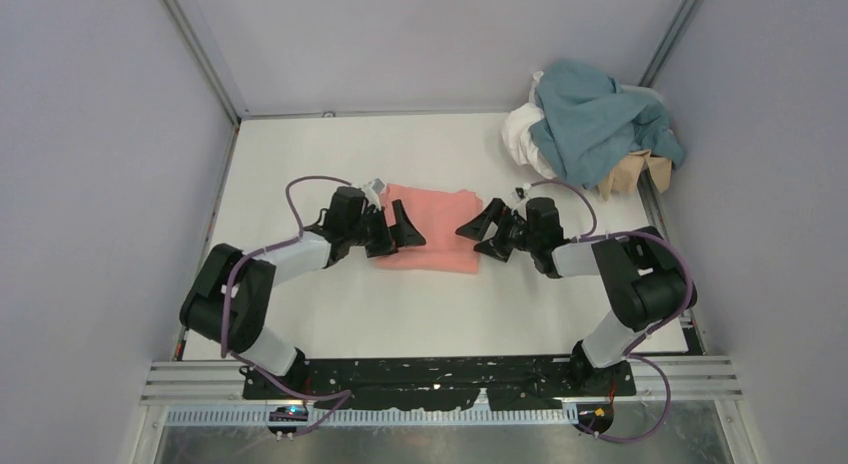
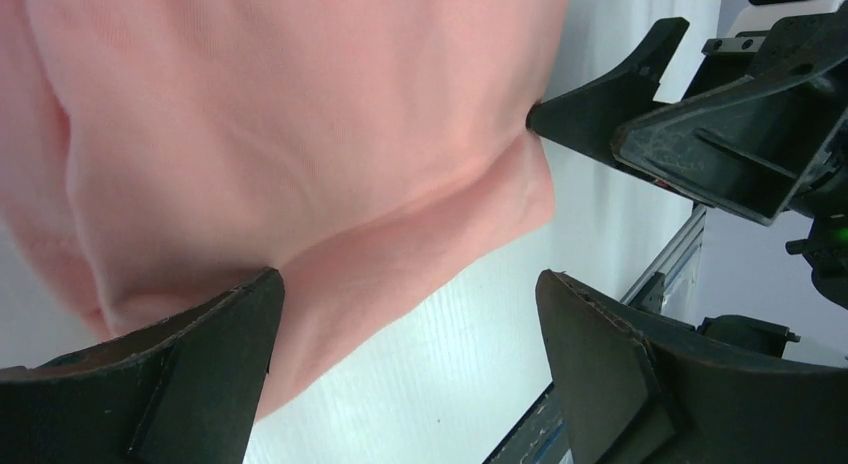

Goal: Fold and stack the t-shirts
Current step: Smooth out wrinkles on the folded tshirt, then put the neatly folded tshirt into the corner of the board with the left arm

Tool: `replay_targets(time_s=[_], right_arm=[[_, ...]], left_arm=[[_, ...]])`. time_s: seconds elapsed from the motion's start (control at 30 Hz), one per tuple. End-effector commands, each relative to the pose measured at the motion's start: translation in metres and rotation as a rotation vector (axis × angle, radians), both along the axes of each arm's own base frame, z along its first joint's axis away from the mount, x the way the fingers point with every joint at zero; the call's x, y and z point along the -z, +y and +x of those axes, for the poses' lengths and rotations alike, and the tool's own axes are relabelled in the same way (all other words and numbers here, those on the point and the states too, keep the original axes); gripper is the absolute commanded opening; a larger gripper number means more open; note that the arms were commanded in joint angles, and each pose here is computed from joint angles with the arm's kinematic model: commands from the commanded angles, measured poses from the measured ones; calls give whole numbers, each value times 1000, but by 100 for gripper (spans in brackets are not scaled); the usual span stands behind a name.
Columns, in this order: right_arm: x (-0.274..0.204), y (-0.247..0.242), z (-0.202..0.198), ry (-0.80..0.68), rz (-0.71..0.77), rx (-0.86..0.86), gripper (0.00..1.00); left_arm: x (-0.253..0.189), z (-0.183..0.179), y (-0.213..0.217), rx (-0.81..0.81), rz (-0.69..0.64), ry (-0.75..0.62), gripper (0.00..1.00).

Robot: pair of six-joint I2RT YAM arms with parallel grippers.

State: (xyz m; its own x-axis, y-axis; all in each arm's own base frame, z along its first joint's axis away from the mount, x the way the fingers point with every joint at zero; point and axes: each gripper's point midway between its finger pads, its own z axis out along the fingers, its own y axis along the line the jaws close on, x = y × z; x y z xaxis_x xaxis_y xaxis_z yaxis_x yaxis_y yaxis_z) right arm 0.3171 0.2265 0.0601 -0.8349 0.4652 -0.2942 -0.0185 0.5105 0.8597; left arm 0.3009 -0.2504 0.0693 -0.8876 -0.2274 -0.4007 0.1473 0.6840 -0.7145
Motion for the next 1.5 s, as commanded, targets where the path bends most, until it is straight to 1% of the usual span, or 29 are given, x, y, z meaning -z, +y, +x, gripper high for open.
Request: replay_targets(time_s=[0.0, 0.1, 0.13, 0.17, 0.23, 0.3, 0.5, 0.53, 0.6, 0.7, 0.77, 0.83, 0.93, 1.03, 1.07, 1.17, 1.33, 1.4, 1.47], right_arm=[[-5, -14, -3, -39, -98, 6, 95], [-41, -21, 4, -141, -168, 0, 95], [-43, -26, 4, -136, -205, 11, 95], [-54, -32, 8, -188, -244, 29, 95], [-61, -42, 7, -213, -299, 54, 95], [-65, -47, 5, -229, -325, 61, 95], [-66, -54, -2, -231, -365, 56, 95], [-67, -55, -3, -234, -368, 58, 95], [-66, -56, -4, -234, -372, 58, 95], [-68, -56, -3, -237, -373, 60, 95], [-68, -56, -3, -237, -375, 61, 95], [-66, -58, -2, -234, -380, 65, 95], [-63, -62, 0, -227, -395, 82, 95], [-59, -66, 1, -217, -399, 90, 95], [-60, -66, 1, -217, -398, 91, 95], [-60, -68, 1, -217, -397, 96, 95], [-61, -74, 3, -227, -417, 117, 95], [-62, -76, 4, -233, -423, 122, 95], [-58, -80, 3, -213, -443, 127, 95]], left_arm=[[-33, -3, 17, -15, 51, -108, 100], [-32, 8, 51, -123, 232, -102, 100], [-31, 13, 59, -152, 275, -91, 100], [-31, 19, 64, -168, 295, -80, 100], [-29, 36, 70, -200, 302, -68, 100], [-22, 50, 73, -215, 325, -22, 100], [8, 75, 71, -189, 402, 85, 84], [14, 77, 71, -187, 412, 102, 81], [22, 79, 71, -181, 424, 129, 70], [34, 82, 63, -158, 400, 148, 68], [42, 81, 57, -136, 384, 175, 64], [48, 80, 50, -119, 377, 192, 55], [51, 80, 42, -97, 388, 183, 35], [51, 81, 38, -88, 385, 184, 12], [50, 82, 37, -83, 383, 184, 1], [44, 89, 44, -110, 423, 163, 0], [10, 120, 89, -204, 662, 56, 0], [-2, 134, 108, -234, 711, 38, 0], [-12, 149, 124, -250, 728, 27, 0]])
